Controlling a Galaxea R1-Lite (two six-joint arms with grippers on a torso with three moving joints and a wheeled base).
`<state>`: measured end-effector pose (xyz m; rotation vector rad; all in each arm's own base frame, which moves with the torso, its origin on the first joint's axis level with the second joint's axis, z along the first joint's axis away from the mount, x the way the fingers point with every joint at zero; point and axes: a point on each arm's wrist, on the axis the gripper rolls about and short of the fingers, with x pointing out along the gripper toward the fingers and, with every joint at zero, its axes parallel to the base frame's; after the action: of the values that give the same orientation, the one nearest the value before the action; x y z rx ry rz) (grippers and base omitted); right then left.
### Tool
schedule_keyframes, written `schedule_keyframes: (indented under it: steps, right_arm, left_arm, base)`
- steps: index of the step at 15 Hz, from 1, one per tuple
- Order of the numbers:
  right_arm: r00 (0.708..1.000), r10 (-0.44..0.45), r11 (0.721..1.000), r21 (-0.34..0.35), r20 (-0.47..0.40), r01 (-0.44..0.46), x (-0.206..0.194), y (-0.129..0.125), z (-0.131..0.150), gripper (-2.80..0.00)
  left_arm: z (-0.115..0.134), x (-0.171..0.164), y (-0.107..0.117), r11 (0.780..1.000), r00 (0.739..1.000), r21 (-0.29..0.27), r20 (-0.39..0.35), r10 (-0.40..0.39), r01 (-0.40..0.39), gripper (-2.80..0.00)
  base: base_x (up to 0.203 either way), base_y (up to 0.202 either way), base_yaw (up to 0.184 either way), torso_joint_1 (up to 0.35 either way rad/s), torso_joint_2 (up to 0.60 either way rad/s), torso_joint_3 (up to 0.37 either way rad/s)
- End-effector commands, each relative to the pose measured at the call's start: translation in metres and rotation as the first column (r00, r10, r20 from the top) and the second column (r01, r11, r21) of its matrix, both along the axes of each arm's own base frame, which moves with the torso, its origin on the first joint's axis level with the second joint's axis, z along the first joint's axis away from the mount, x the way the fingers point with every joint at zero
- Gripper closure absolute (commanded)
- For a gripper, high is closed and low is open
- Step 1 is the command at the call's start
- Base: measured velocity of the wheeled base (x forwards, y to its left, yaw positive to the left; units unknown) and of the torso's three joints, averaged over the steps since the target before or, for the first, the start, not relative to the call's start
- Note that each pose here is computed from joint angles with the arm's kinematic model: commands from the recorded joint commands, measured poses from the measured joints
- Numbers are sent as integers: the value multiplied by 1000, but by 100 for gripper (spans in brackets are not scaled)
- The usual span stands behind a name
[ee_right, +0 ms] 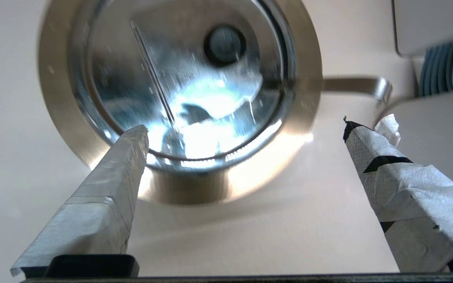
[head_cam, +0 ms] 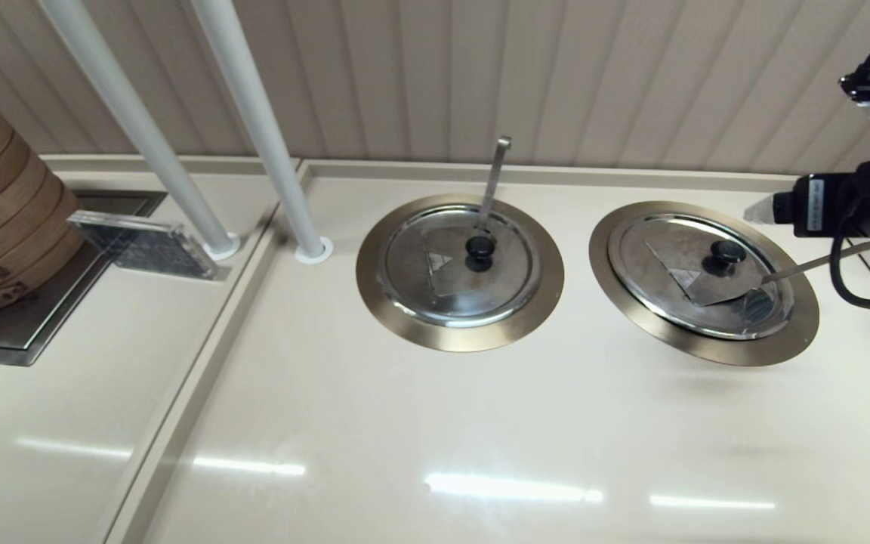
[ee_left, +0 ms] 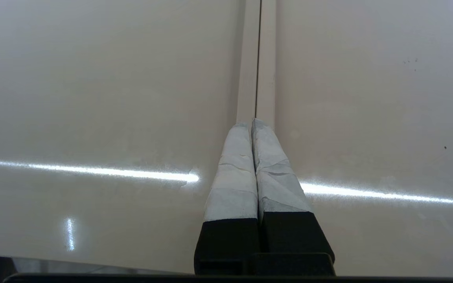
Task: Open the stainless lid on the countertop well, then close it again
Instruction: Put the spoon in the groove
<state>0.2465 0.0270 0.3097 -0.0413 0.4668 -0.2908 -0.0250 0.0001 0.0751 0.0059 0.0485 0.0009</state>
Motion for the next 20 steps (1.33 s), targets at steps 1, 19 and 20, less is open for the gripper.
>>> schedule_keyframes:
  steps: [1, 19, 20]
  right_arm:
    - [985, -12, 999, -31, -172, 7, -24, -5, -4, -280]
    - [901, -86, 968, 178, -425, 176, 65, -69, -58, -280]
    - [901, -90, 968, 178, -424, 180, 65, -71, -58, -280]
  left_arm:
    - [0, 0, 0, 1000, 1000, 0, -1, 0, 0, 0]
    - [0, 0, 0, 1000, 1000, 0, -1, 0, 0, 0]
    - [0, 0, 0, 1000, 1000, 0, -1, 0, 0, 0]
  base:
    - [0, 0, 0, 0, 0, 0]
    - [0, 0, 0, 0, 0, 0]
    - [0, 0, 0, 0, 0, 0]
